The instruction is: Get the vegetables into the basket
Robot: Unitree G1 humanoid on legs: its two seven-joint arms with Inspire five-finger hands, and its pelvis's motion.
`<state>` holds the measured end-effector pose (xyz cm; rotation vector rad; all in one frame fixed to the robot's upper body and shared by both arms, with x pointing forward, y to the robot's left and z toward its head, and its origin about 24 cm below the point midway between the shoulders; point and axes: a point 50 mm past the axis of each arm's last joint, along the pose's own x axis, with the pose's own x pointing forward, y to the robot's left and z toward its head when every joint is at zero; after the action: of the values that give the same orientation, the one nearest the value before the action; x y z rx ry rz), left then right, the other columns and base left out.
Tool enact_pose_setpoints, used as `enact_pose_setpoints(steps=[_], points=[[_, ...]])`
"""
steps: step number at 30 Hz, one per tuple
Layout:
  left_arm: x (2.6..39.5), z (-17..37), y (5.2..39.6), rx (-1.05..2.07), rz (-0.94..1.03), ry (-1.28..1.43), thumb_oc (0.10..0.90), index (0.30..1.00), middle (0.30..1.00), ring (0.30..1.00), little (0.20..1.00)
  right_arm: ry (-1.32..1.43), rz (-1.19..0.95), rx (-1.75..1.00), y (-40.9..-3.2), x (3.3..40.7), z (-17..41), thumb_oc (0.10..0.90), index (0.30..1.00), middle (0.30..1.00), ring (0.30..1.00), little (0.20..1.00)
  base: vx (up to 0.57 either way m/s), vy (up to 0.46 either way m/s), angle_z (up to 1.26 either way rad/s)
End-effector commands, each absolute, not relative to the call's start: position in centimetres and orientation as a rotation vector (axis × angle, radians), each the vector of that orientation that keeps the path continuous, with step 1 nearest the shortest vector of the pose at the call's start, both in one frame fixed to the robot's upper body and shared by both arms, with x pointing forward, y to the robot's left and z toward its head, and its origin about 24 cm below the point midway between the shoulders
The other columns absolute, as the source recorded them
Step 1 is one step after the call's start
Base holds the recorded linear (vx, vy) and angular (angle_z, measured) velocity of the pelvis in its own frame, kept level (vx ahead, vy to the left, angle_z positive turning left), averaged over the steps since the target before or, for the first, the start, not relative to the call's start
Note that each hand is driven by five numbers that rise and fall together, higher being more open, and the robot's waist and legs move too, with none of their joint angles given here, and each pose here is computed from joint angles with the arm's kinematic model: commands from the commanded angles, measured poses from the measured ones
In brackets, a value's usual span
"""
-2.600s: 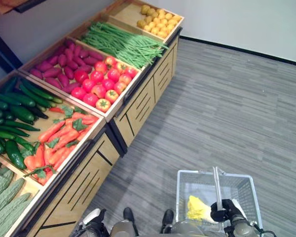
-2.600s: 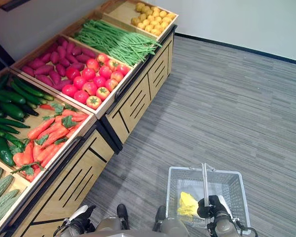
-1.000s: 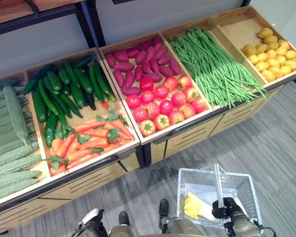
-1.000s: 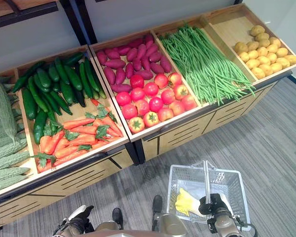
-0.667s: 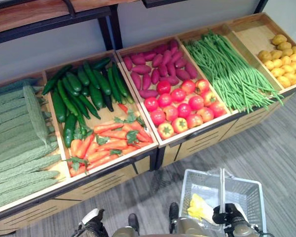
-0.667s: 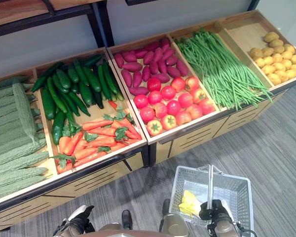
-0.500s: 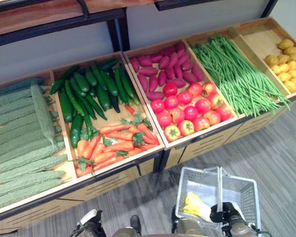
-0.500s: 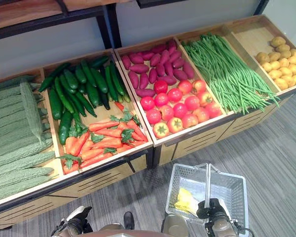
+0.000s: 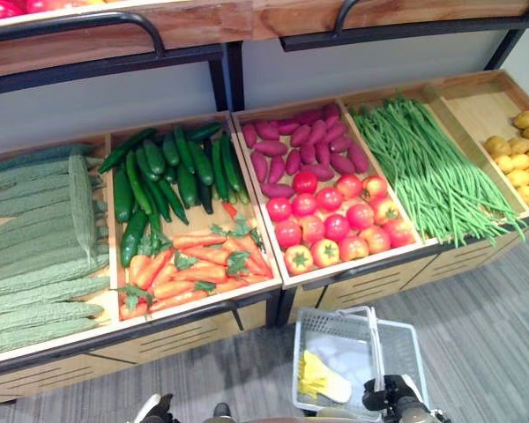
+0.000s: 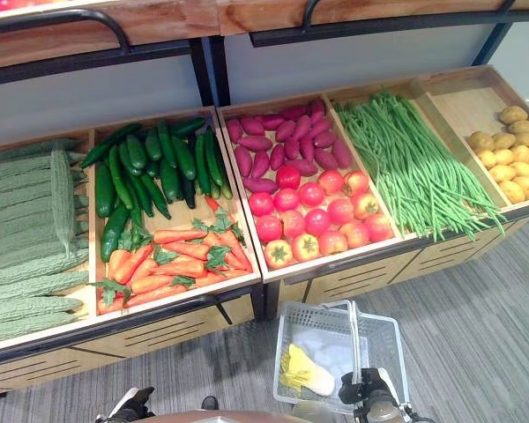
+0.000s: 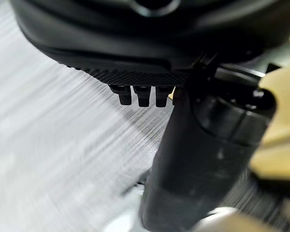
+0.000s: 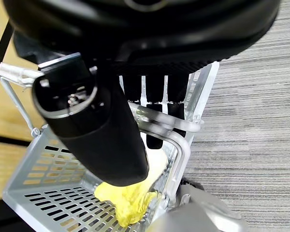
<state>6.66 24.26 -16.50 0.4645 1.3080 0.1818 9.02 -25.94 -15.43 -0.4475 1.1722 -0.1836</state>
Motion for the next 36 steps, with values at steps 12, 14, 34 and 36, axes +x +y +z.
enact_pose_setpoints(steps=[12,14,34,36], points=[[3.0,-10.8,36.7,0.096,1.416,1.154,0.9,1.0,1.0,1.0,1.0,1.251,-0.157,-0.631,-28.8,5.5,-15.0,0.4,0.3,0.3,0.3,0.3,0.02,-0.012,0.01],[4.0,-9.4,38.4,0.161,1.453,1.071,0.9,1.0,1.0,1.0,1.0,1.253,-0.154,-0.633,-28.8,5.3,-15.1,0.4,0.3,0.3,0.3,0.3,0.0,0.0,0.0],[24.5,13.7,36.6,1.089,0.584,-0.234,0.9,1.0,1.0,1.0,1.0,1.199,-0.15,-0.635,-29.5,6.0,-14.6,0.4,0.3,0.3,0.3,0.3,0.0,0.004,0.0],[25.3,14.1,36.1,1.111,0.454,-0.212,0.9,1.0,1.0,1.0,1.0,1.188,-0.133,-0.638,-29.7,6.3,-14.4,0.4,0.3,0.3,0.3,0.3,0.0,0.01,-0.12]])
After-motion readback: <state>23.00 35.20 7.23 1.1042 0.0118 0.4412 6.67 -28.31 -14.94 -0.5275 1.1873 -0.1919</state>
